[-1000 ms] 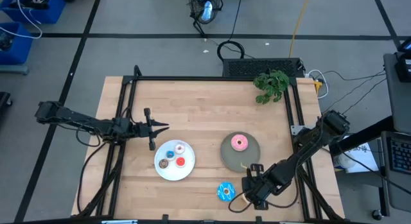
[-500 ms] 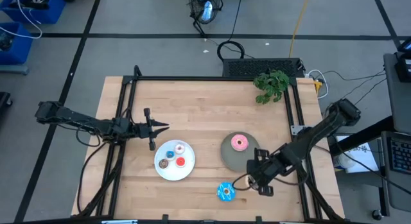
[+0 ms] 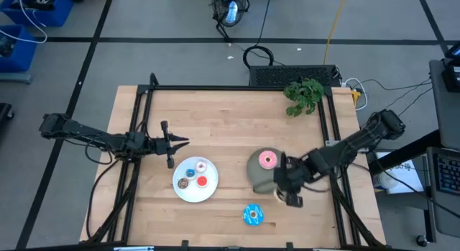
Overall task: Pick & Place donuts
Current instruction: Put the large black donut on the gray plate
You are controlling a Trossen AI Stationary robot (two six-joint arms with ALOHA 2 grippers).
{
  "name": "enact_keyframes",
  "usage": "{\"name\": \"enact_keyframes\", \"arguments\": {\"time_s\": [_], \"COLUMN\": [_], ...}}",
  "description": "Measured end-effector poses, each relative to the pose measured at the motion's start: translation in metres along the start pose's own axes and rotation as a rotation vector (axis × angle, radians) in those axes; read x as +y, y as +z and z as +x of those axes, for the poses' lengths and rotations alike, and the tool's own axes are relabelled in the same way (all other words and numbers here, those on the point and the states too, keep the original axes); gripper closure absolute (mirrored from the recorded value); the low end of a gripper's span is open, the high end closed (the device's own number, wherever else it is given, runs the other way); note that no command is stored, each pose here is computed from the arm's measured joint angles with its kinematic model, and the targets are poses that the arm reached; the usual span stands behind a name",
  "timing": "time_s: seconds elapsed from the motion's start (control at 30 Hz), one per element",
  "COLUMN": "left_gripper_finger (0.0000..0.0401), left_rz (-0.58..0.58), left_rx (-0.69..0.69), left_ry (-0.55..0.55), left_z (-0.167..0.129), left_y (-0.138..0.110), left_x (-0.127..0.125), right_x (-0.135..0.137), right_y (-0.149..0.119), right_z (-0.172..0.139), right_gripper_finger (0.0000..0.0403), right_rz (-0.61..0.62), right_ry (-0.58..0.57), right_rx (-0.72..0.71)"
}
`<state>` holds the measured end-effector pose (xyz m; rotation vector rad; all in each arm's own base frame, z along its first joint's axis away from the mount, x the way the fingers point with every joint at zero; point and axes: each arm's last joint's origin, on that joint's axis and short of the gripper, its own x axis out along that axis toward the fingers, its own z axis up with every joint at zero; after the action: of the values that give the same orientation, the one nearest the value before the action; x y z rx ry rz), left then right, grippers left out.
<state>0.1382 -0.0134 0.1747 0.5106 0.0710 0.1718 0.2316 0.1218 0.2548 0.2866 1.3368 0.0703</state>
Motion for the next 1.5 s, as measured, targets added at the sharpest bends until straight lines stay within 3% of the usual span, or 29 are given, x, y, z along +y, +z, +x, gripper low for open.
{"name": "enact_keyframes", "arguments": {"time_s": [0.33, 0.5, 0.57, 0.77, 1.2, 1.33, 1.5], "left_gripper_finger": [0.0345, 0.0345, 0.0345, 0.0345, 0.0345, 0.0345, 0.0345], "left_rz": [0.026, 0.038, 0.039, 0.037, 0.033, 0.031, 0.03], "left_rx": [0.0, 0.009, 0.012, 0.009, 0.006, 0.005, 0.005], "left_ry": [0.0, -0.004, -0.007, -0.005, -0.003, -0.003, -0.002], "left_z": [0.0, 0.0, 0.0, 0.0, 0.0, 0.0, 0.0], "left_y": [0.0, -0.001, -0.001, -0.001, -0.001, -0.001, -0.001], "left_x": [0.0, 0.0, -0.001, -0.001, 0.0, 0.0, 0.0], "right_x": [-0.069, -0.088, -0.091, -0.099, -0.101, -0.097, -0.098], "right_y": [0.02, 0.027, 0.027, 0.014, 0.016, 0.015, 0.015], "right_z": [-0.001, 0.021, 0.03, 0.056, 0.07, 0.071, 0.071], "right_gripper_finger": [0.0385, 0.0385, 0.0385, 0.0385, 0.0382, 0.0366, 0.0318], "right_rz": [0.101, 0.102, 0.107, 0.101, 0.072, 0.036, 0.075], "right_ry": [-0.187, -0.118, -0.072, -0.096, -0.074, -0.069, -0.075], "right_rx": [0.082, 0.08, 0.111, 0.221, 0.14, 0.14, 0.137]}}
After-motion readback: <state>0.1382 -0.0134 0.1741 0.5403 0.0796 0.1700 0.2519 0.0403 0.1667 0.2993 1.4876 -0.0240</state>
